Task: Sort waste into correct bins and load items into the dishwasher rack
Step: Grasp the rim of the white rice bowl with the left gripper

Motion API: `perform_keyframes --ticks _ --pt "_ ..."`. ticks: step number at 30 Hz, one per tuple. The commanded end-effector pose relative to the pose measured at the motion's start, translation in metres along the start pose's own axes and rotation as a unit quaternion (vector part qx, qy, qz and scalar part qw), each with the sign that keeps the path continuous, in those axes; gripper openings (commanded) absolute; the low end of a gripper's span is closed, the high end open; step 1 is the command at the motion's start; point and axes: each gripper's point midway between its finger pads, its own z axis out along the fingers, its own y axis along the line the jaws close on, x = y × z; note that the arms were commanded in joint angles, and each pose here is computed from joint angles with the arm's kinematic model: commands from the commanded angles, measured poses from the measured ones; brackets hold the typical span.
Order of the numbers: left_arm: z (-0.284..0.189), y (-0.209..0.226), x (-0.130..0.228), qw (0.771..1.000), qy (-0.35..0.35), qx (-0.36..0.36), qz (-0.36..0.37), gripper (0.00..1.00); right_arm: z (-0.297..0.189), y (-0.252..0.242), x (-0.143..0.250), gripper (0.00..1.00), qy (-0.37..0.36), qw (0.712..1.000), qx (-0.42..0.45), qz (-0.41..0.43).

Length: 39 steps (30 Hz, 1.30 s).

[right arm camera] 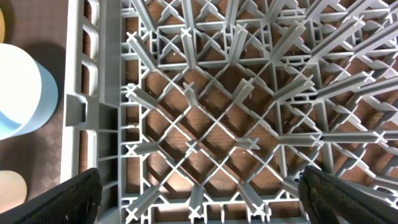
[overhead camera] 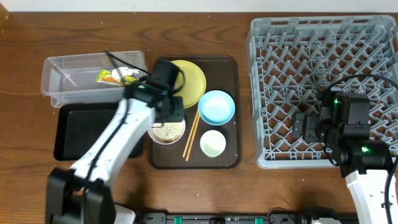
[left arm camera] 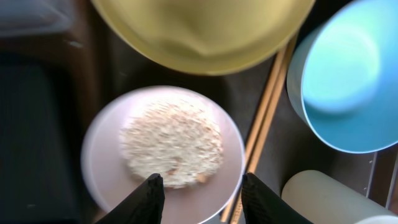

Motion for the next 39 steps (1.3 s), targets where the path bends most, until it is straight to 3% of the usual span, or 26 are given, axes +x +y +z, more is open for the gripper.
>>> perform_keyframes --ticks 1,10,13,16,19,26,39 --pt "0.022 -0.008 0.013 0.999 0.032 -0.011 0.000 0.43 -0.006 0.001 -0.008 0.99 -0.011 1.000 -0.002 0.005" --pt "0.069 -0.020 0.036 0.995 0.094 -0.034 0.017 0.42 -0.006 0.001 -0.008 0.99 -0.011 1.000 -0.002 0.005" --pt "0.078 -0.020 0.042 0.993 0.109 -0.041 0.021 0.32 -0.006 0.001 -0.008 0.99 -0.011 1.000 -0.002 0.005" --pt "0.081 -0.021 0.044 0.992 0.114 -0.043 0.025 0.12 -0.006 0.001 -0.008 0.99 -0.011 1.000 -0.002 0.005" --pt "0.080 -0.022 0.044 0.992 0.112 -0.042 0.025 0.06 -0.006 0.001 -0.008 0.99 -0.011 1.000 -0.002 0.005" --pt "0.060 -0.022 0.043 0.994 0.104 -0.038 0.025 0.06 -0.006 0.001 -0.008 0.99 -0.011 1.000 -0.002 0.005" --pt "-0.032 -0.010 0.019 1.000 -0.011 0.011 -0.007 0.06 -0.006 0.001 -0.008 0.99 -0.011 1.000 -0.002 0.005"
